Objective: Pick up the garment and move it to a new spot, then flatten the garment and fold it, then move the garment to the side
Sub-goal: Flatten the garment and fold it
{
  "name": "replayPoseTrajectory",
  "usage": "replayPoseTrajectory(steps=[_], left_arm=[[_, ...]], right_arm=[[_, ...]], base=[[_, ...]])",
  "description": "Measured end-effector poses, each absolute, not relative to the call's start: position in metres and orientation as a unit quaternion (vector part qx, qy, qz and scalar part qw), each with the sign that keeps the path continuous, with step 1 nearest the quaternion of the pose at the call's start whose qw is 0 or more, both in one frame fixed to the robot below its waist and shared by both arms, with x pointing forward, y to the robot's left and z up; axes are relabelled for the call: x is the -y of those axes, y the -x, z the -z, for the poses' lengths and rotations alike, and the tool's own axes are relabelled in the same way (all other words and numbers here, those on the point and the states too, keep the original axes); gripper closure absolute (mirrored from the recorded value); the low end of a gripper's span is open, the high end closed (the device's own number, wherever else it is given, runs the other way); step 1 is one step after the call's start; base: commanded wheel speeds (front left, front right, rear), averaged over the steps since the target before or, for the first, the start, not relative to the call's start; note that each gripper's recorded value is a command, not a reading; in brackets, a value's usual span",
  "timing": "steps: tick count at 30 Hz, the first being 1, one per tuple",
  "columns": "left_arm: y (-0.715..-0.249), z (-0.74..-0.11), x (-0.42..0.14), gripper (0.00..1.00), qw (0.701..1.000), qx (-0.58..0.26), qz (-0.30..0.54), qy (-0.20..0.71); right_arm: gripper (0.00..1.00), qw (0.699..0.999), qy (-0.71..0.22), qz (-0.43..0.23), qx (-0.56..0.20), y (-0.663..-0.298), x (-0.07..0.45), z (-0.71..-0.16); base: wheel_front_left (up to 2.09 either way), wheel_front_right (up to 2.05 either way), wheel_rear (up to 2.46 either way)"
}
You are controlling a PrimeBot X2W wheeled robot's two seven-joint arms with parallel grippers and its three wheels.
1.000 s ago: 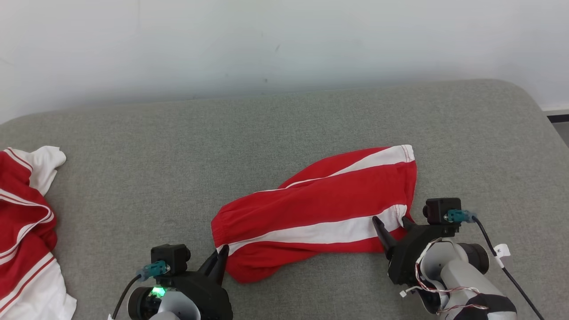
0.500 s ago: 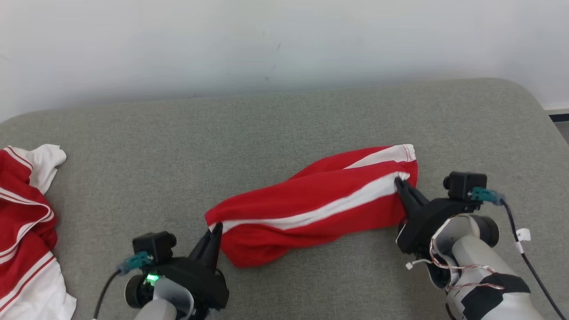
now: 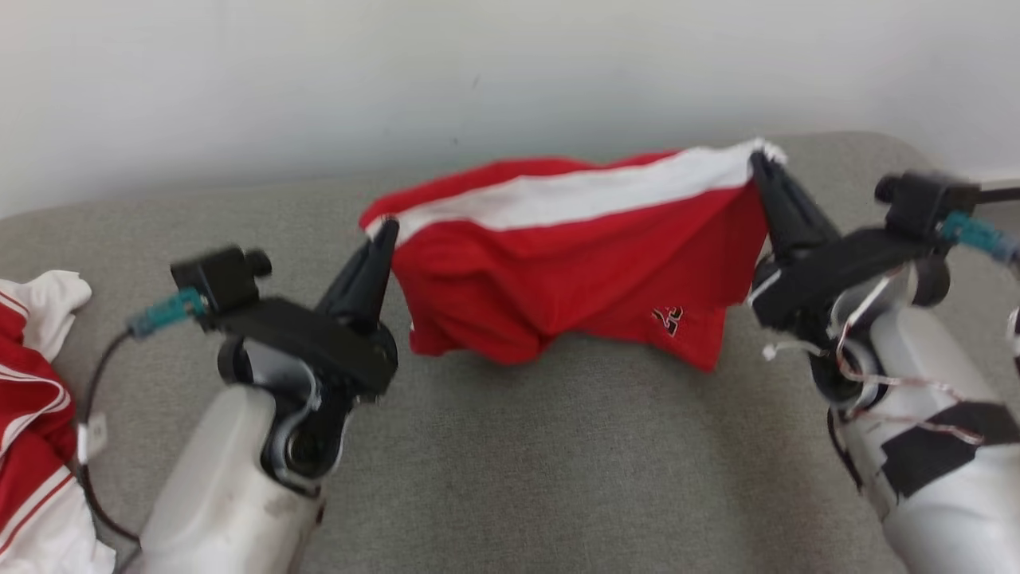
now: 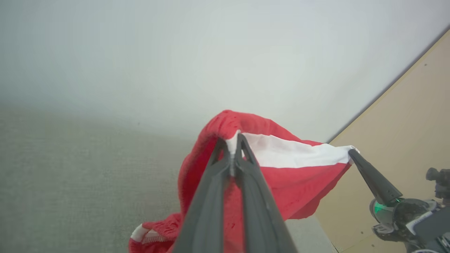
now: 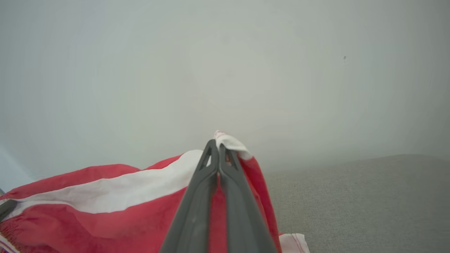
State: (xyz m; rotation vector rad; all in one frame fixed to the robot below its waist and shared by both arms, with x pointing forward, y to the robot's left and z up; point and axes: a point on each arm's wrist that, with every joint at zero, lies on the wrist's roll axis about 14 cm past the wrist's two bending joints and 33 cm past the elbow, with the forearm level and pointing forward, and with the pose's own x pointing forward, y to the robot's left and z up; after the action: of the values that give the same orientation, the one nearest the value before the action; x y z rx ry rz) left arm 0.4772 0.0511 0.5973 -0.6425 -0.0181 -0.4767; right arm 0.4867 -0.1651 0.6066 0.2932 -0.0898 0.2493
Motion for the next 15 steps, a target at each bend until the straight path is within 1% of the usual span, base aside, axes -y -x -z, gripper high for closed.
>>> replayPoseTrajectory(steps=[3,6,7,11,15], left_arm=[[-0.496,-0.616,-0.045,1.0,0.918,0.012,0.252,0.307],[-0.523,-0.636,-0.053,1.0,0.922,0.027,0.256,0.288],[-0.523,-0.636,-0.053,1.0,0.922,0.027,0.256,0.288],[-0.565,-0.661,-0.064,1.0,0.929,0.054,0.251,0.266],[-0.609,-0.697,-0.073,1.0,0.924,0.109,0.246,0.271]], right_arm=[[1.0,0.98,-0.139,-0.13,0.059,-0.504,0.162,-0.629],[1.0,0.977,-0.139,-0.135,0.088,-0.53,0.157,-0.661],[1.0,0.977,-0.139,-0.135,0.088,-0.53,0.157,-0.661],[1.0,0.975,-0.138,-0.133,0.115,-0.571,0.153,-0.693],[1.0,0.968,-0.132,-0.116,0.176,-0.61,0.163,-0.73]], base=[[0.0,0.0,0.0],[0.0,0.0,0.0],[0.0,0.0,0.0],[0.0,0.0,0.0],[0.0,0.0,0.0]])
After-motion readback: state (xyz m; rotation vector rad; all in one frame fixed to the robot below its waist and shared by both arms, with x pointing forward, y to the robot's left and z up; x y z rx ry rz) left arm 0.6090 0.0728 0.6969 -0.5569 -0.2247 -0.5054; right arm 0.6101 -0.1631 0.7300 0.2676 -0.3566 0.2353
